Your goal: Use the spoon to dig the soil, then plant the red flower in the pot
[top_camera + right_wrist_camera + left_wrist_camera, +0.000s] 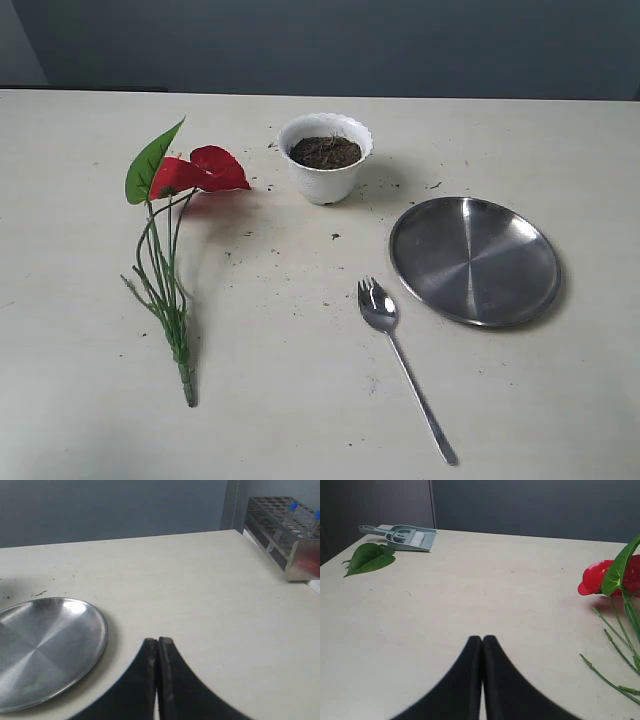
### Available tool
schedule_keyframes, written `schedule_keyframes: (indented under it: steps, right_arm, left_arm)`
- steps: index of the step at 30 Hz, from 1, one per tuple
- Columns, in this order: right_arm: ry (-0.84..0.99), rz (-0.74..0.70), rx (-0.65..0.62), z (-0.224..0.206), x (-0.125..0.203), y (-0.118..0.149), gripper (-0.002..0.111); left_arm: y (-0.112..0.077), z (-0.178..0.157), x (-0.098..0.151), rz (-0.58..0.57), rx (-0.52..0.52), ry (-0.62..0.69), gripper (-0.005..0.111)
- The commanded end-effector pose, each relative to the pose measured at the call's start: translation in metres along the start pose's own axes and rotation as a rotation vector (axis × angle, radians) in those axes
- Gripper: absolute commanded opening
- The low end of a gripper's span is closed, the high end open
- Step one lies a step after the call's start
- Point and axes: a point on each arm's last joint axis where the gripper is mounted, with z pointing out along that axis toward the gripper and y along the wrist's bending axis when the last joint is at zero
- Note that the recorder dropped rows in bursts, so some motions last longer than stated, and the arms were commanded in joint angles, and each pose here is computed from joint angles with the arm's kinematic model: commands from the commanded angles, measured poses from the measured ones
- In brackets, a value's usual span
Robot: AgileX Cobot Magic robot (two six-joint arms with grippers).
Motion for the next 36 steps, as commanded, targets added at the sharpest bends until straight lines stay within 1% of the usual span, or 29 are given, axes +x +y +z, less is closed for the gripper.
schedule_keyframes:
  steps: [1,7,10,13,18,20,24,27,30,34,36]
  right_arm:
    - [-0.012,-0.002,0.001,0.000,0.000,0.000,-0.001]
    - [-0.010,-0.002,0.001,0.000,0.000,0.000,-0.001]
    - [-0.041,-0.002,0.007,0.000,-0.003,-0.001,-0.001]
    - [-0.142,0.031,0.014,-0.001,-0.012,-0.002,-0.001]
    - [-0.331,0.149,0.026,-0.005,-0.029,-0.005,-0.001]
    - [-0.367,0.152,0.035,-0.006,-0.032,-0.006,-0.001]
    - [-0.382,0.152,0.039,-0.007,-0.033,-0.006,-0.001]
    - [-0.436,0.163,0.051,-0.009,-0.037,-0.008,-0.001]
    - [-0.488,0.253,0.053,-0.011,-0.041,-0.010,-0.001]
    - [-0.568,0.428,0.064,-0.014,-0.046,-0.016,-0.001]
    - [-0.596,0.480,0.072,-0.016,-0.047,-0.018,-0.001]
  left_arm:
    - [-0.001,0.000,0.001,-0.007,0.011,-0.005,0.000]
    - [-0.001,0.000,0.001,-0.007,0.011,-0.005,0.000]
    - [-0.001,0.000,0.001,-0.007,0.011,-0.005,0.000]
    - [-0.001,0.000,0.001,-0.007,0.011,-0.005,0.000]
    - [-0.001,0.000,0.001,-0.007,0.011,-0.005,0.000]
    - [-0.001,0.000,0.001,-0.007,0.011,-0.005,0.000]
    - [-0.001,0.000,0.001,-0.007,0.011,-0.005,0.000]
    - [-0.001,0.000,0.001,-0.007,0.011,-0.005,0.000]
    - [-0.001,0.000,0.001,-0.007,0.011,-0.005,0.000]
    - [-0.001,0.000,0.001,-0.007,0.011,-0.005,0.000]
    - [-0.001,0.000,0.001,-0.007,0.011,-0.005,0.000]
